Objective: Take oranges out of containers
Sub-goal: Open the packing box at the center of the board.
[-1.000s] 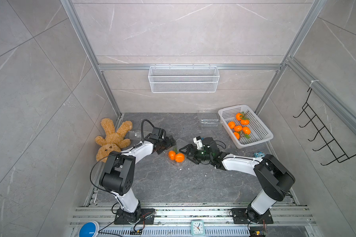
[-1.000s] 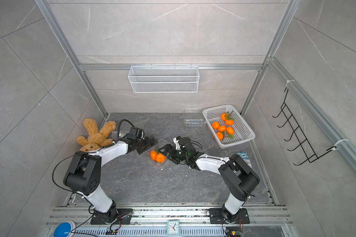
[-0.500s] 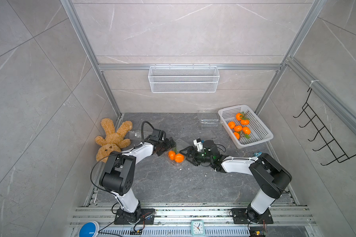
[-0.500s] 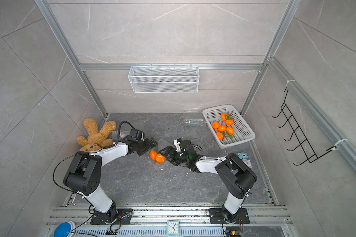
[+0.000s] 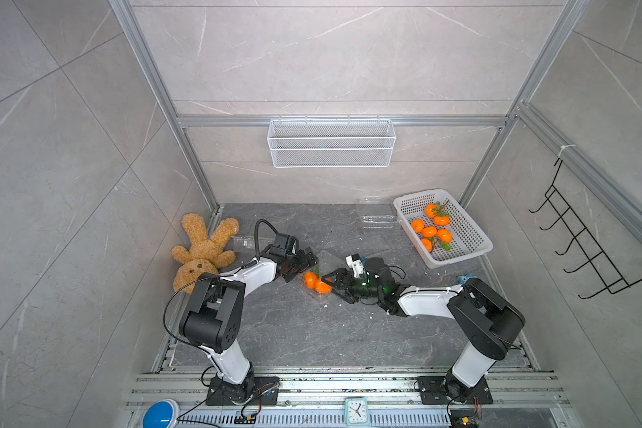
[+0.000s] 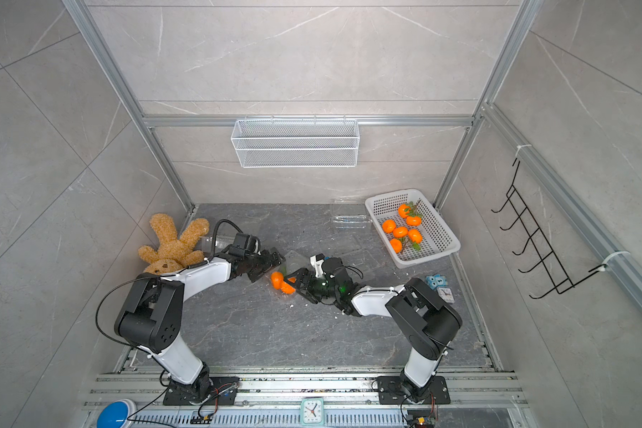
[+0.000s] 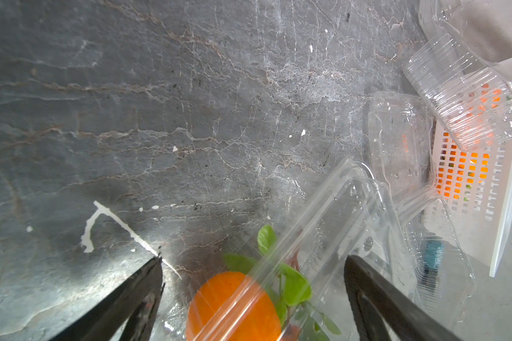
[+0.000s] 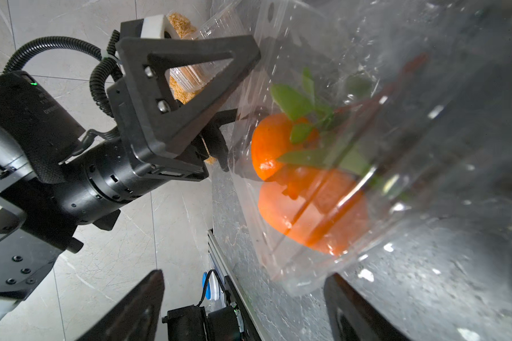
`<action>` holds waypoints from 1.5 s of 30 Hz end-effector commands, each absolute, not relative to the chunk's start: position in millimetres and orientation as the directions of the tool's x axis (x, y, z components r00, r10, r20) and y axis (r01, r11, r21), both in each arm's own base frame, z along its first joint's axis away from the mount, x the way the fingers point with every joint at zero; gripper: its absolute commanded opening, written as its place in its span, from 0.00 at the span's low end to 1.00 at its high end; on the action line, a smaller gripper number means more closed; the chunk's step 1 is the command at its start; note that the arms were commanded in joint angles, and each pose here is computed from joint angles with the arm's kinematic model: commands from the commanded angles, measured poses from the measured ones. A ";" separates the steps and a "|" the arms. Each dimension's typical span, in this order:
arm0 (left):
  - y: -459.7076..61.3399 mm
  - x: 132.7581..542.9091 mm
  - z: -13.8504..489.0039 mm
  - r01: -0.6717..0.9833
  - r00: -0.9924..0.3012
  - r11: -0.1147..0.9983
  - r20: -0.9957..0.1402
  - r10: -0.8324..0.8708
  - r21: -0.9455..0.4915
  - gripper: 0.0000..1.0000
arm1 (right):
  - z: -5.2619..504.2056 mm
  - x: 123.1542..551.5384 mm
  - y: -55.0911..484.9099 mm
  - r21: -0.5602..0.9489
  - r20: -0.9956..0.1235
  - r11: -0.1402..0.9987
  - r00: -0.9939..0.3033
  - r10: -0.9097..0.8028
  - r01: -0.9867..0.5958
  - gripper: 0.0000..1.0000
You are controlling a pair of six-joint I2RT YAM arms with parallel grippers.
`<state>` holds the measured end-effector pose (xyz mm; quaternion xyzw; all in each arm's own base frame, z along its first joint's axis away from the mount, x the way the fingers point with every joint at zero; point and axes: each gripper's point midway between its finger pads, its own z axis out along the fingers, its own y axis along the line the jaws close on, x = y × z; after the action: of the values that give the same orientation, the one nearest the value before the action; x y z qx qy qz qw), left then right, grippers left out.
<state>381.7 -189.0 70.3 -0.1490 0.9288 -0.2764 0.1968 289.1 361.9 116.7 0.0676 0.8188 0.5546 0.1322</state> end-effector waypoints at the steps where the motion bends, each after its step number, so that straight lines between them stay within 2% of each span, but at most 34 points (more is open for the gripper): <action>1: -193.6 381.1 80.5 -0.151 -0.874 0.785 -0.289 -0.390 -0.601 0.97 | 123.1 292.2 369.3 0.936 -0.144 0.349 -0.956 0.256 -0.047 0.85; 8: -196.6 380.7 77.8 -0.157 -0.875 0.768 -0.274 -0.400 -0.621 0.97 | 128.5 294.5 381.9 0.962 -0.113 0.269 -0.957 0.268 -0.038 0.78; 20: -202.3 382.4 76.1 -0.166 -0.872 0.740 -0.253 -0.418 -0.651 0.97 | 135.6 277.9 414.4 0.981 -0.091 0.188 -0.977 0.191 -0.055 0.70; 27: -205.6 384.7 73.1 -0.181 -0.869 0.720 -0.233 -0.435 -0.670 0.97 | 138.9 269.9 430.6 0.989 -0.093 0.132 -0.983 0.159 -0.073 0.68; 45: -216.6 393.2 69.7 -0.210 -0.858 0.662 -0.189 -0.477 -0.719 0.97 | 190.2 273.7 447.6 0.975 -0.151 -0.131 -0.966 0.208 -0.180 0.64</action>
<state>418.2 -183.5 80.8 -0.1941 0.8912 -0.3178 0.2589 281.4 430.7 130.2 0.0636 0.7205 0.6832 0.1006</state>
